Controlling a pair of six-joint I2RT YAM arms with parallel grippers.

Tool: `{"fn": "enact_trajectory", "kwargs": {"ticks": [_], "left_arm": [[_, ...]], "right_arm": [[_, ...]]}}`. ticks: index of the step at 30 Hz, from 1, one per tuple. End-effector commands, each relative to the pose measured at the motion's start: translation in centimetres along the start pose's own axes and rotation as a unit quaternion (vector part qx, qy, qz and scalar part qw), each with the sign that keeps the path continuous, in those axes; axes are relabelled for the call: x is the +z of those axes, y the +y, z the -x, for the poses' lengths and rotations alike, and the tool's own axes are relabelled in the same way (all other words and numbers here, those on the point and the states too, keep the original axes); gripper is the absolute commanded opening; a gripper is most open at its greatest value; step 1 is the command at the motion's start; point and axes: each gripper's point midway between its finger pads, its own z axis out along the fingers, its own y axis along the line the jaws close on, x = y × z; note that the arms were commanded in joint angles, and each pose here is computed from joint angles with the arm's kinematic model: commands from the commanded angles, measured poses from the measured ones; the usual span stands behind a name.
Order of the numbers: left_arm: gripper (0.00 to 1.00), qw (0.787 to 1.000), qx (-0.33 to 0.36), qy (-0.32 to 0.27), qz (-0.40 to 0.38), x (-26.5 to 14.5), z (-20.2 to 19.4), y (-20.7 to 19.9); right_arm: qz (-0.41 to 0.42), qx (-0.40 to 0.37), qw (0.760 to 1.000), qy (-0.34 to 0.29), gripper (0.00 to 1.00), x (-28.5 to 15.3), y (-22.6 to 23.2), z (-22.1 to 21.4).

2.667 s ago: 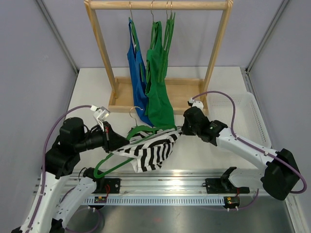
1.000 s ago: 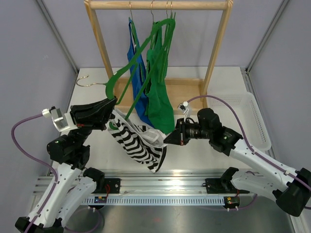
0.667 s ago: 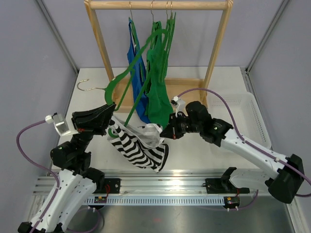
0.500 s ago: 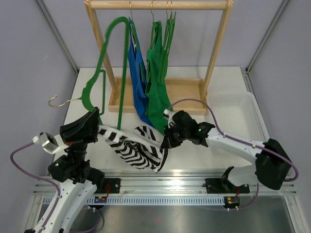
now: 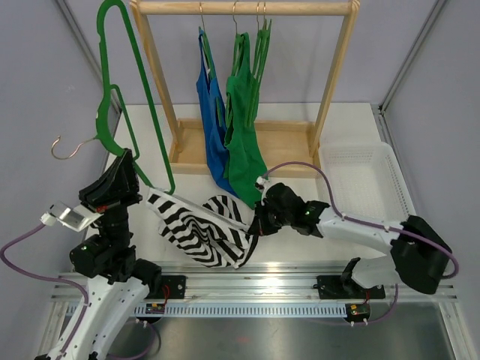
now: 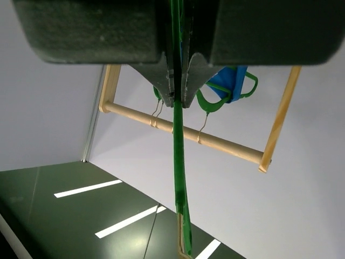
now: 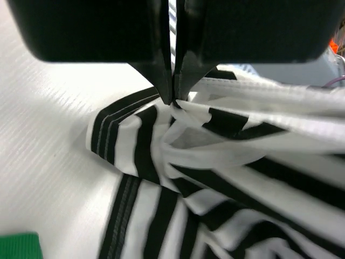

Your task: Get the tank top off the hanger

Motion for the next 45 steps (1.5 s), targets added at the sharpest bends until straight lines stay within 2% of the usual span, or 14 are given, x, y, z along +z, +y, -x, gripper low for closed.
{"fn": "enact_trajectory", "kwargs": {"ticks": [1,7,9,12,16,21,25,27,33,37,40,43,44,45], "left_arm": [[0.0,0.991,0.003,-0.135,-0.01,-0.3,7.5,-1.2],[0.0,0.986,-0.119,-0.05,-0.106,-1.8,1.3,-3.9],[0.0,0.977,-0.181,-0.024,-0.105,-2.7,-1.7,-3.5],[0.0,0.962,-0.239,-0.05,-0.119,-3.4,-1.7,-3.6],[0.0,0.955,-0.255,-0.059,-0.143,-3.7,-1.6,-4.2],[0.0,0.981,-0.164,-0.062,-0.085,-2.3,-0.6,-2.5],[0.0,0.994,-0.083,0.044,0.062,-1.7,-2.7,1.8],[0.0,0.992,-0.072,0.05,0.092,-1.5,-0.9,2.2],[0.0,0.961,-0.017,0.203,0.188,-1.6,-3.5,4.4],[0.0,0.93,0.019,0.308,0.201,-1.7,-5.6,4.7],[0.0,0.916,0.033,0.347,0.199,-1.3,-6.2,4.5],[0.0,0.905,0.047,0.373,0.198,-1.2,-7.0,4.8],[0.0,0.906,0.048,0.372,0.196,-0.4,-6.4,4.5],[0.0,0.898,0.055,0.392,0.195,-0.7,-6.9,4.6]], "right_arm": [[-0.008,-0.015,0.998,-0.058,0.0,-3.3,-0.2,1.0],[0.205,-0.066,0.965,-0.149,0.0,-10.5,10.3,5.3],[0.228,-0.085,0.957,-0.158,0.0,-11.9,11.9,6.1],[0.23,-0.1,0.954,-0.162,0.0,-12.7,12.8,6.8],[0.211,-0.093,0.964,-0.135,0.0,-10.5,12.0,6.6],[0.057,-0.05,0.988,-0.134,0.0,-8.7,5.2,5.4],[-0.078,-0.014,0.981,-0.175,0.0,-10.7,-0.9,4.5],[-0.125,0.002,0.977,-0.173,0.0,-12.0,-3.1,3.2],[-0.229,0.064,0.927,-0.289,0.0,-21.1,-6.9,3.8],[-0.197,0.046,0.93,-0.307,0.0,-23.5,-5.1,4.6],[-0.125,-0.008,0.962,-0.241,0.12,-20.4,-1.5,4.7],[-0.076,-0.031,0.984,-0.156,0.67,-16.3,0.9,3.8],[-0.076,-0.029,0.986,-0.145,0.99,-15.7,1.0,3.8],[-0.084,-0.025,0.987,-0.134,0.99,-14.8,0.6,3.7]]}}
